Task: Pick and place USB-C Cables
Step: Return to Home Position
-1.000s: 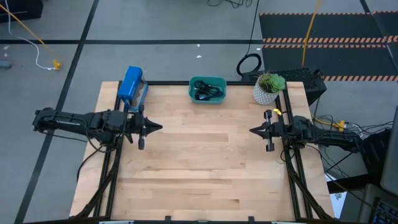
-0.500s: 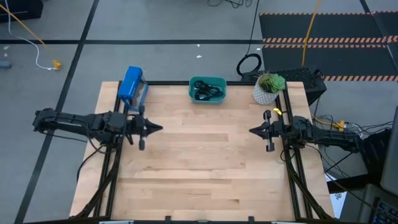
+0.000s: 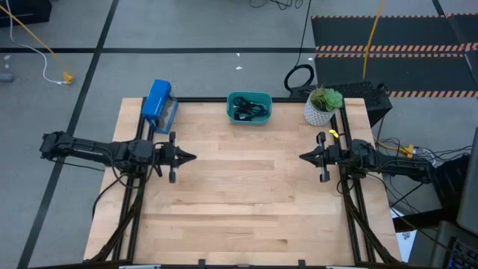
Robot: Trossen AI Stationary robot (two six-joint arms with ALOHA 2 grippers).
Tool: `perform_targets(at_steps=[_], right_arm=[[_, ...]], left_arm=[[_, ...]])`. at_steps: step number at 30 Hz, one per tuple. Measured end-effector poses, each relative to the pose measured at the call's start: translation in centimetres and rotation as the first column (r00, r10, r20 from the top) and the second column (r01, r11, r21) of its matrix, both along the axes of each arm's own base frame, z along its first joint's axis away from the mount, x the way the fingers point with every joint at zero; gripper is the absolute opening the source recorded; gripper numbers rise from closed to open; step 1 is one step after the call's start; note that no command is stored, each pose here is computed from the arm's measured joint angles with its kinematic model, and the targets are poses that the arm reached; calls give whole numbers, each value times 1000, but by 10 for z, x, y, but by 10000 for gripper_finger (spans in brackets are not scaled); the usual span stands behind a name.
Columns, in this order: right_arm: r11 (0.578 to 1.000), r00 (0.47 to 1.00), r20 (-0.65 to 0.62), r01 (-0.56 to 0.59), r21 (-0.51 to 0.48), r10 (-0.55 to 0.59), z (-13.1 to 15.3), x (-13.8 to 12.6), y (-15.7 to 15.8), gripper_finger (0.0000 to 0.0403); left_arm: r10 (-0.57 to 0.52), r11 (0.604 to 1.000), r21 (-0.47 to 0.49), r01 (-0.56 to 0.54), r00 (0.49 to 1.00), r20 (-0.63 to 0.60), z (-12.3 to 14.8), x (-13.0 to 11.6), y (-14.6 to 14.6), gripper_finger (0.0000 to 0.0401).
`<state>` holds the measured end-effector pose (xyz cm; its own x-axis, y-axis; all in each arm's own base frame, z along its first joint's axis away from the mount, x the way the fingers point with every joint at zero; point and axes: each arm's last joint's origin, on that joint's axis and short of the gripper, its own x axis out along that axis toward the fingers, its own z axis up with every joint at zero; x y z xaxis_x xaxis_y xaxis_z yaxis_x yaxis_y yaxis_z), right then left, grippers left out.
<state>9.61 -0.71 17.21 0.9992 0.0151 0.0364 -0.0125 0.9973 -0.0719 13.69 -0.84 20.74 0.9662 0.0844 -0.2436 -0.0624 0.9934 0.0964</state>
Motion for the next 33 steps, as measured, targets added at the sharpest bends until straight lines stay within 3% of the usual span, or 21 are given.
perform_targets(at_steps=[15, 20, 33], right_arm=[[1000, 1000, 1, 0, 0, 0, 0, 0, 0, 0], [1000, 1000, 1, -1, 0, 1, 0, 0, 0, 0], [1000, 1000, 2, -1, 0, 1, 0, 0, 0, 0]], left_arm=[[-131, 990, -42, 134, 989, 74, -33, -12, -3, 5], [-165, 983, -50, 174, 974, 158, -36, -14, -4, 4], [-173, 981, -54, 185, 969, 178, -39, -20, -3, 9]])
